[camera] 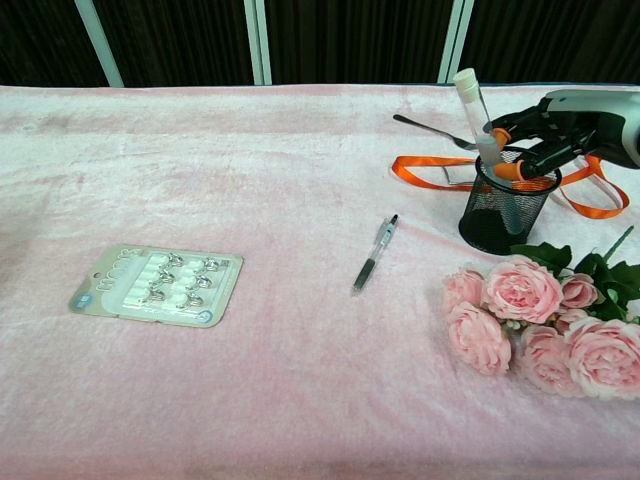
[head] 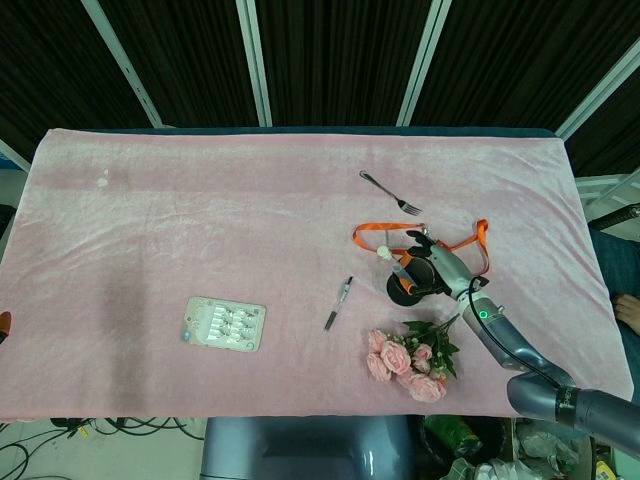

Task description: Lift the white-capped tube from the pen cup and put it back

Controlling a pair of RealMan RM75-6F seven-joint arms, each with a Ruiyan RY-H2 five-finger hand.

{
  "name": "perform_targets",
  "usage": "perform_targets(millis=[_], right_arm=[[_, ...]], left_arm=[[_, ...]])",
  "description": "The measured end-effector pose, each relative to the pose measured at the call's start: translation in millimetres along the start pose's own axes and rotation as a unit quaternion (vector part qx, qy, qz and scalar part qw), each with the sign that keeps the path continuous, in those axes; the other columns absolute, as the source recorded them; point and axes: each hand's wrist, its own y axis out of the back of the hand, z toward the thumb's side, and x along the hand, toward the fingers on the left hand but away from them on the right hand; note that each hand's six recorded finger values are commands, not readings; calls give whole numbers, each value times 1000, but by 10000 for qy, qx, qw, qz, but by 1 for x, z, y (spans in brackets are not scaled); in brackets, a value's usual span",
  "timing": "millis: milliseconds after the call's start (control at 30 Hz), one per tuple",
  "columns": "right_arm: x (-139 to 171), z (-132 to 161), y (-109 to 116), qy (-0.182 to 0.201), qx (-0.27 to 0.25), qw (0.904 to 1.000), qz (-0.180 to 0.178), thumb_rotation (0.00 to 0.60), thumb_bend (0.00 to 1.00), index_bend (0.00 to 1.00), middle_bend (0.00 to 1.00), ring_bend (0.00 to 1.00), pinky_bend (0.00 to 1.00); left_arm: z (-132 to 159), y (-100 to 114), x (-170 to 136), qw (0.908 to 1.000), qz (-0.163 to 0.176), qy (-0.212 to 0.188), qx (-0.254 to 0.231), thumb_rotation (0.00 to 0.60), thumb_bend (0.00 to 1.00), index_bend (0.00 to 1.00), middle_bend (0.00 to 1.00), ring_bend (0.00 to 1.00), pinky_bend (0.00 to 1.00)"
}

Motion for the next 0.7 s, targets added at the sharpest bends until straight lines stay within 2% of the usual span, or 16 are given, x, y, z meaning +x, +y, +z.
perform_targets(millis=[300, 700], right_arm=[[0, -4, 0, -85, -27, 10000, 40, 600, 390, 491, 36, 55, 163], [2, -8, 2, -173, 68, 9998, 108, 600, 389, 411, 30, 43, 163]], left_arm=[[-2, 0, 0, 10000, 4, 55, 3, 600, 337, 169, 84, 0, 20], [0, 2, 0, 10000, 53, -21, -2, 600, 337, 171, 84, 0, 20]])
